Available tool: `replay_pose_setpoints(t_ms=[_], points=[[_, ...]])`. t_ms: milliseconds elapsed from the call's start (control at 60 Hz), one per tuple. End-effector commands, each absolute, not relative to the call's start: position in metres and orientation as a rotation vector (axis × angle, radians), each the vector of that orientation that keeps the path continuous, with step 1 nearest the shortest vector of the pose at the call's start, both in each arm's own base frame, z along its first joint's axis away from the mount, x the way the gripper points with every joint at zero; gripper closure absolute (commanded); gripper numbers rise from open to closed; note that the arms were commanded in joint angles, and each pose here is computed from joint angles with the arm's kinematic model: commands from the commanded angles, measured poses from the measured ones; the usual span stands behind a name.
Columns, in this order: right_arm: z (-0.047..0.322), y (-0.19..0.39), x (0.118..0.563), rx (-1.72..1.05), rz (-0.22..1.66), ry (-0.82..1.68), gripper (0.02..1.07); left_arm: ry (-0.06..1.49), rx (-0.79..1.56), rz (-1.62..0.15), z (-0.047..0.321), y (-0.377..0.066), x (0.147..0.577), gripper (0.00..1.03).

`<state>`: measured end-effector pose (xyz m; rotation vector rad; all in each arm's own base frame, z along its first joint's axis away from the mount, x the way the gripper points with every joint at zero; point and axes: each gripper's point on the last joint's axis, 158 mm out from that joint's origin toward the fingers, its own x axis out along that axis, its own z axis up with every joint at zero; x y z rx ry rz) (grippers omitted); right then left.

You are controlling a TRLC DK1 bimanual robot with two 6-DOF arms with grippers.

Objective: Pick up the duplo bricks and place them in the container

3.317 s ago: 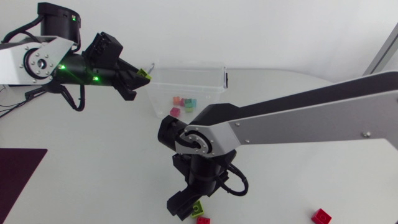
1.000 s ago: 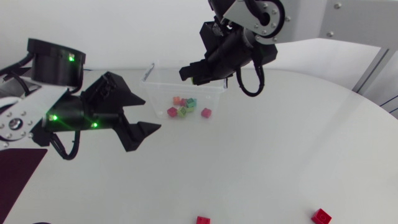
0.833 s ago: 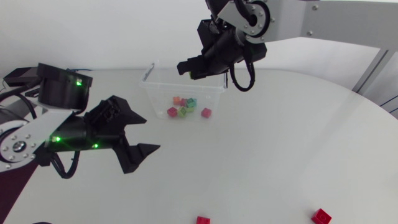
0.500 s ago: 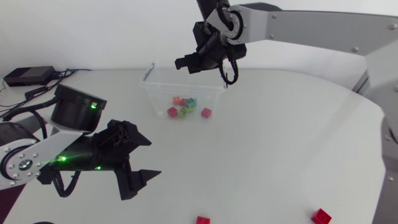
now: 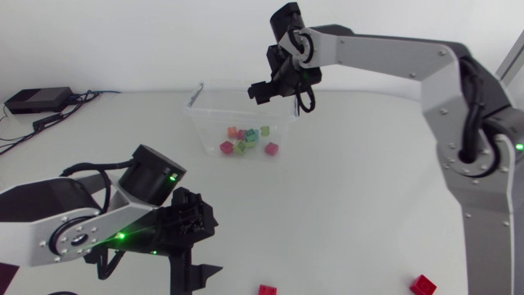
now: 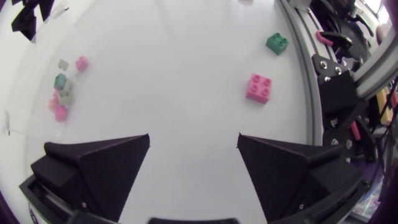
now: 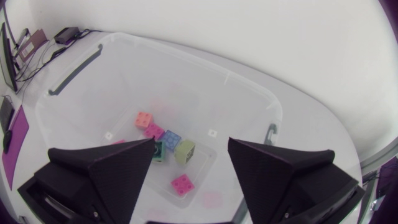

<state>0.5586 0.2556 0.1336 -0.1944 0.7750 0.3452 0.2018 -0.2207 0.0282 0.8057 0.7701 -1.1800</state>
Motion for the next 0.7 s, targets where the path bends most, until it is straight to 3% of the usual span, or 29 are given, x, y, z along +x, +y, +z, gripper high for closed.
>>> replay_pose_setpoints(t_ms=[0,133,317,683], points=[[0.182,0.24,0.535,-0.204,0.378,0.711,0.06,0.781,0.857,-1.234,0.017,-0.224,0.192,0.04],[0.204,0.214,0.488,-0.214,0.448,0.678,0.06,0.758,0.917,-1.297,0.013,-0.232,0.187,0.04],[0.198,0.17,0.42,-0.255,0.502,0.673,0.06,0.747,0.951,-1.368,0.006,-0.249,0.187,0.04],[0.138,0.122,0.291,-0.323,0.548,0.738,0.07,0.8,0.959,-1.49,-0.01,-0.277,0.166,0.05]])
